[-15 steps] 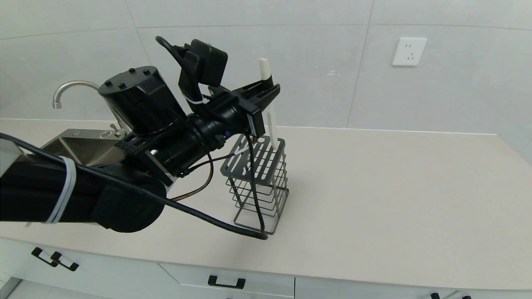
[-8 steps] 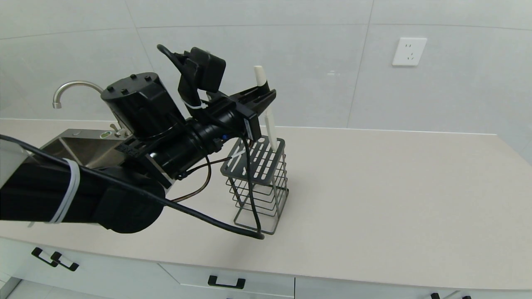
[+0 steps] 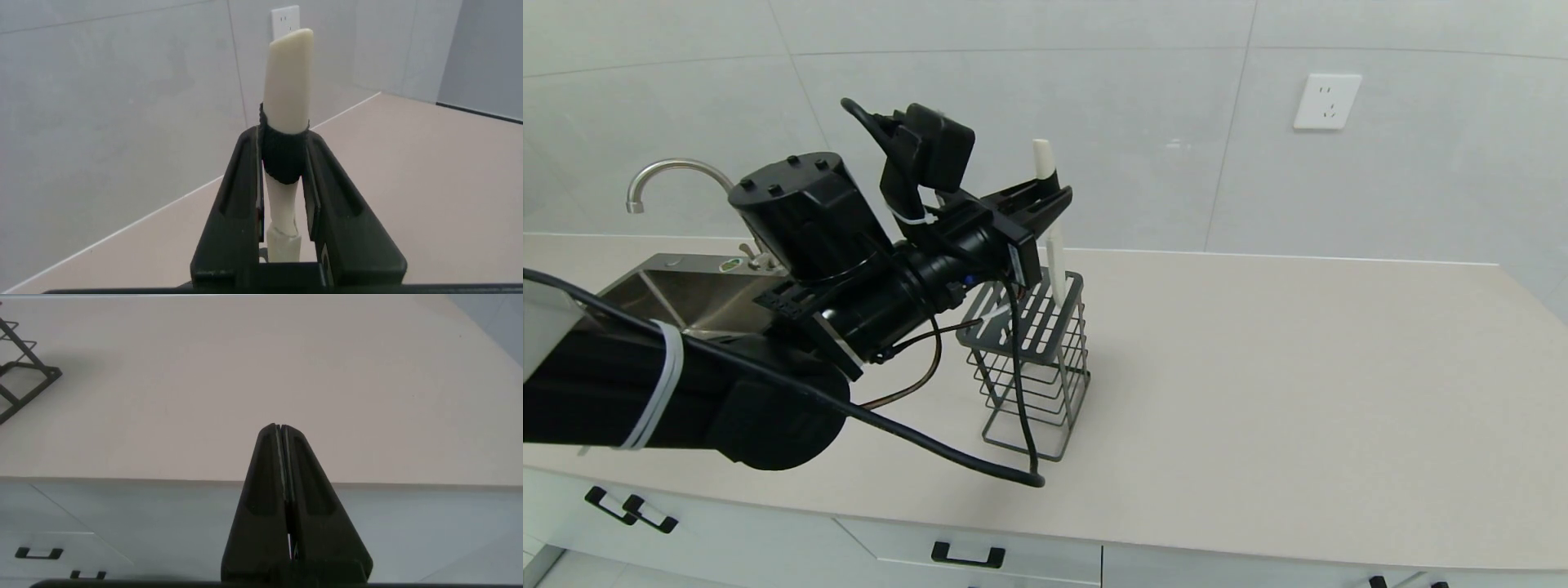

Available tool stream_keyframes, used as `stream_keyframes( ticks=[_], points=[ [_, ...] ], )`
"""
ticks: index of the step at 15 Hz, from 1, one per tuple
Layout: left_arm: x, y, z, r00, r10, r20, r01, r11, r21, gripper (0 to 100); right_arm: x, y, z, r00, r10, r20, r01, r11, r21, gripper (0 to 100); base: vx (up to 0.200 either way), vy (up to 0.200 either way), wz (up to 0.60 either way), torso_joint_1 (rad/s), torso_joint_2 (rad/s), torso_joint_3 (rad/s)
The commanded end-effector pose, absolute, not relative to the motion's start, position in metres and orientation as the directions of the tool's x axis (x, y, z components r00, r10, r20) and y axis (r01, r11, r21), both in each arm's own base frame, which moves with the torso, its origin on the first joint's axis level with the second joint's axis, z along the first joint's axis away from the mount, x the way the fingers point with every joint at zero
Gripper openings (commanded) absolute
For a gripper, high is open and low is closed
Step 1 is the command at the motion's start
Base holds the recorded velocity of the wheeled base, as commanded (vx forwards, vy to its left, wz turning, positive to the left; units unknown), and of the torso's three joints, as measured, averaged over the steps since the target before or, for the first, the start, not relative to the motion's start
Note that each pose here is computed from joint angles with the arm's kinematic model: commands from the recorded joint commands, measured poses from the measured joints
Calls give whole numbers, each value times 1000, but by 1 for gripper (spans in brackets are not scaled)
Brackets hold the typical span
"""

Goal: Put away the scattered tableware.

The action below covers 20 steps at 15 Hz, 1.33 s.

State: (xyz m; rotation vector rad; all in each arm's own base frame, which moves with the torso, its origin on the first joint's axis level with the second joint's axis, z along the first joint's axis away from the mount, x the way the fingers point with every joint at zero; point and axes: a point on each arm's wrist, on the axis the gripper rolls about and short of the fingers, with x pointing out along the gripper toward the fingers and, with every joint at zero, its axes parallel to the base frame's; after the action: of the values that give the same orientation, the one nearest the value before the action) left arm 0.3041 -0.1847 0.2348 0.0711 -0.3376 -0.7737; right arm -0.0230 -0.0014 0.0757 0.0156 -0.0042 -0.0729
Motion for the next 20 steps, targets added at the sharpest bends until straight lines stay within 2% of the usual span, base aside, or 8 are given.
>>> stream_keyframes(
  ticks=[1,10,20],
  points=[
    [306,-186,231,667,-697,261,675,715,183,0,-23,-1,76,997,-74,3,74,997,16,0,0,0,0,0,0,0],
    [317,-192,209,679,-704,207,685,709,167,0,-23,-1,76,997,-74,3,74,997,16,0,0,0,0,0,0,0],
    [314,-190,200,689,-702,181,684,712,156,0,-23,-1,76,997,-74,5,73,997,16,0,0,0,0,0,0,0]
  ],
)
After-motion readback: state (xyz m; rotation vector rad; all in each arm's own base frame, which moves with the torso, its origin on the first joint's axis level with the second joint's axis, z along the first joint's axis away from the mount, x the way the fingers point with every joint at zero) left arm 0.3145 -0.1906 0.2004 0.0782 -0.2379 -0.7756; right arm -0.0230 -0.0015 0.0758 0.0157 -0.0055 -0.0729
